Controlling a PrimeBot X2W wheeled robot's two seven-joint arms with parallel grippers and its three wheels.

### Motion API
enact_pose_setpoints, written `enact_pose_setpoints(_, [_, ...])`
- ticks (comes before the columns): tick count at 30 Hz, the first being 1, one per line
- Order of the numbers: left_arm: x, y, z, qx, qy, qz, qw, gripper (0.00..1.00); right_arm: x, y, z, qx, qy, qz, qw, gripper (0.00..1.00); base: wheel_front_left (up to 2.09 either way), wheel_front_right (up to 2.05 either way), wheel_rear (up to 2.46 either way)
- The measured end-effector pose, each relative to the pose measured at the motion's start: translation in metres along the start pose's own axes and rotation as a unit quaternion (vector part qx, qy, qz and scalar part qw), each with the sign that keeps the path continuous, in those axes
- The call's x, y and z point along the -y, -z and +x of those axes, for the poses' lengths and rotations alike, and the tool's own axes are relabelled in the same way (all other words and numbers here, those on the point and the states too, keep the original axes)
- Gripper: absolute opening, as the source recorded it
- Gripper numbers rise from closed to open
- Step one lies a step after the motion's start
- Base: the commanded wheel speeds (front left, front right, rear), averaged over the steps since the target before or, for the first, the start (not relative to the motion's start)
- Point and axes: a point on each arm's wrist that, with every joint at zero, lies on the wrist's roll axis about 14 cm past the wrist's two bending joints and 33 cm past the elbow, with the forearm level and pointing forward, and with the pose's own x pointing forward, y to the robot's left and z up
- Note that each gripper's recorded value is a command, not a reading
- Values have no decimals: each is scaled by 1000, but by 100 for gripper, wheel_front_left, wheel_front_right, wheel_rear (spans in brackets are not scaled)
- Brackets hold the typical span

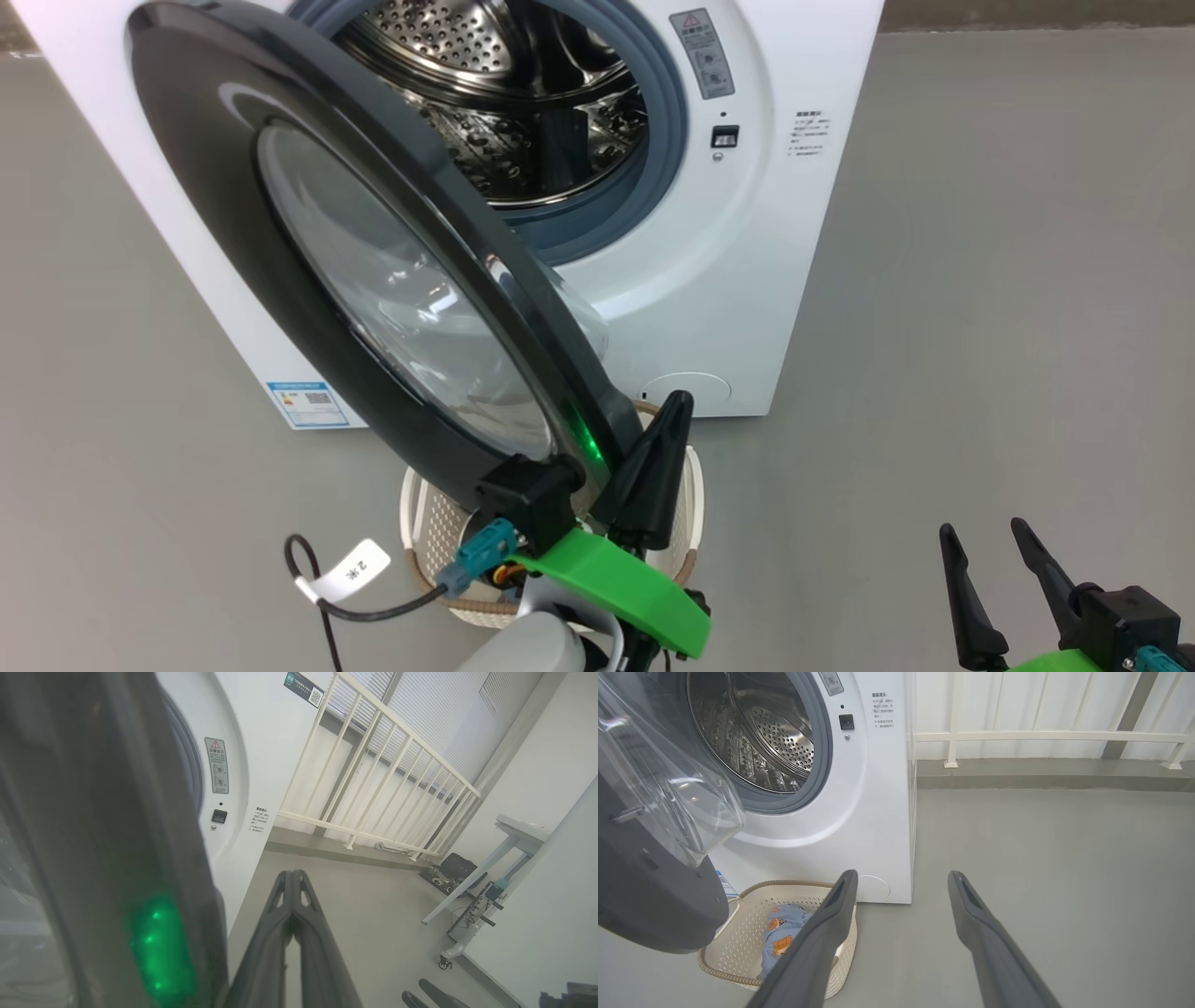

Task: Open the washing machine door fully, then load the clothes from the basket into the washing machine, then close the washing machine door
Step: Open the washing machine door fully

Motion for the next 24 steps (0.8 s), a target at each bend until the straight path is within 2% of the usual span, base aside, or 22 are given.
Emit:
enact_pose_setpoints(7, [-17,6,-2,-10,-23,3,1000,0,-4,0,5,0,-7,1,1000,100,0,0,0])
enact_pose_setpoints(24, [-26,15,-8,-18,-33,27,999,0,-9,1,13,-4,-16,2,1000,100,0,0,0])
